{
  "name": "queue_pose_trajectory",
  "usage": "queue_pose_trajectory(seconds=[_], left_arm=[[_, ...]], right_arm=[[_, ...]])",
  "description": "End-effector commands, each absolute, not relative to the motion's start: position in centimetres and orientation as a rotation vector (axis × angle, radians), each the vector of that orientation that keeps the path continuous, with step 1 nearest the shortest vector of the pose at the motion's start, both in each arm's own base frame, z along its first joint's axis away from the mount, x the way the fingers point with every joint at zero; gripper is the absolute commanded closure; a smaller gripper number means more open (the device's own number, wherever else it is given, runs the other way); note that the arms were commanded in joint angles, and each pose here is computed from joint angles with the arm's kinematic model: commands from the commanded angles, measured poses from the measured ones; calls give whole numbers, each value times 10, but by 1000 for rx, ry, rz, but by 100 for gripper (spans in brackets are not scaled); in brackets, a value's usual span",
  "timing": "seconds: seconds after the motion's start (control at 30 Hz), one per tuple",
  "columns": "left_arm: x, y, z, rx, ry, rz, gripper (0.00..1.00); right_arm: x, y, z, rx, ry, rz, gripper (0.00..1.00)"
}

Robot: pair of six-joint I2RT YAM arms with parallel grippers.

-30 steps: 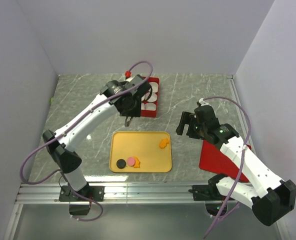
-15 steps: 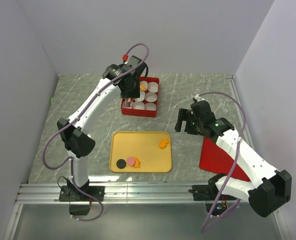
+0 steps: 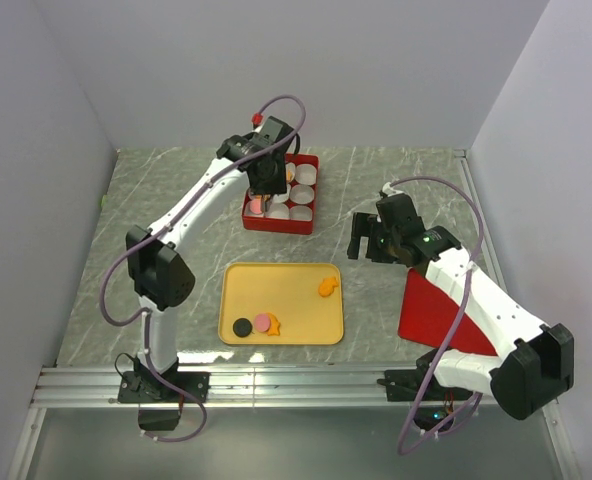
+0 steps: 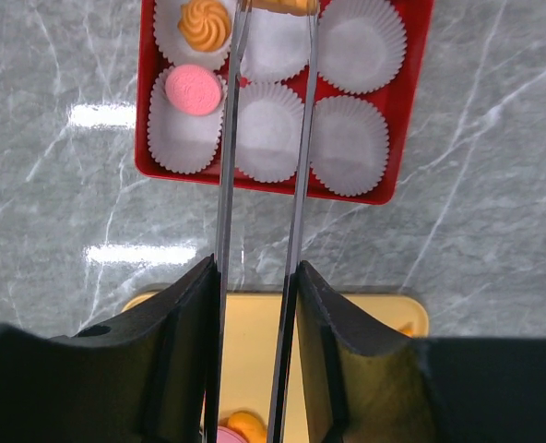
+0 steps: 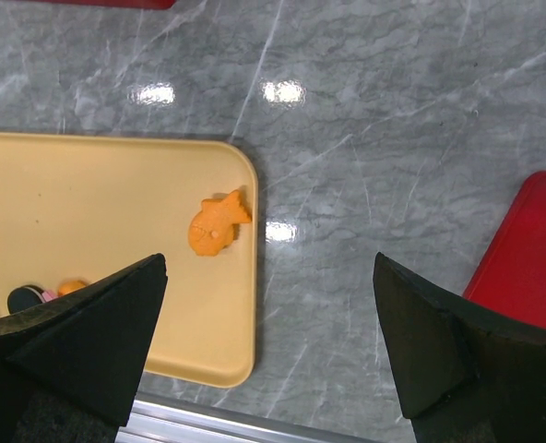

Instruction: Pack the cookies

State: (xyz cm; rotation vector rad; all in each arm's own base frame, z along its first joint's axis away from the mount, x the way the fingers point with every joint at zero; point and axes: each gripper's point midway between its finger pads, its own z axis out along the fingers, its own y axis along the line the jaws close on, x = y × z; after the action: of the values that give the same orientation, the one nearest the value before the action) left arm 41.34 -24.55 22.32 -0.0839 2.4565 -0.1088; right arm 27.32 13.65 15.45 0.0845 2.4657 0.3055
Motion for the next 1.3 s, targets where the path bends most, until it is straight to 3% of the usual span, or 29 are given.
queue_pose_trajectory(seconds=[0.0,0.47,0.8,1.03,1.27], left_arm=[[427,-251,219,-103,2410,-122,57],[442,-262,189,-74,2447,-99,50],[434,-248,244,-109,2358,-112,47],[391,-221,281,-123,2327,-159,48],[313,-193,254,-104,2407,-175,48]], right_arm=[[289,140,174,76,2397,325,0],[288,137,176,86,2388,329,0],[285,137,181,93,2372,344,0],[284,142,182,105,2373,388,0],[277,151,181,107,2370,467,0]])
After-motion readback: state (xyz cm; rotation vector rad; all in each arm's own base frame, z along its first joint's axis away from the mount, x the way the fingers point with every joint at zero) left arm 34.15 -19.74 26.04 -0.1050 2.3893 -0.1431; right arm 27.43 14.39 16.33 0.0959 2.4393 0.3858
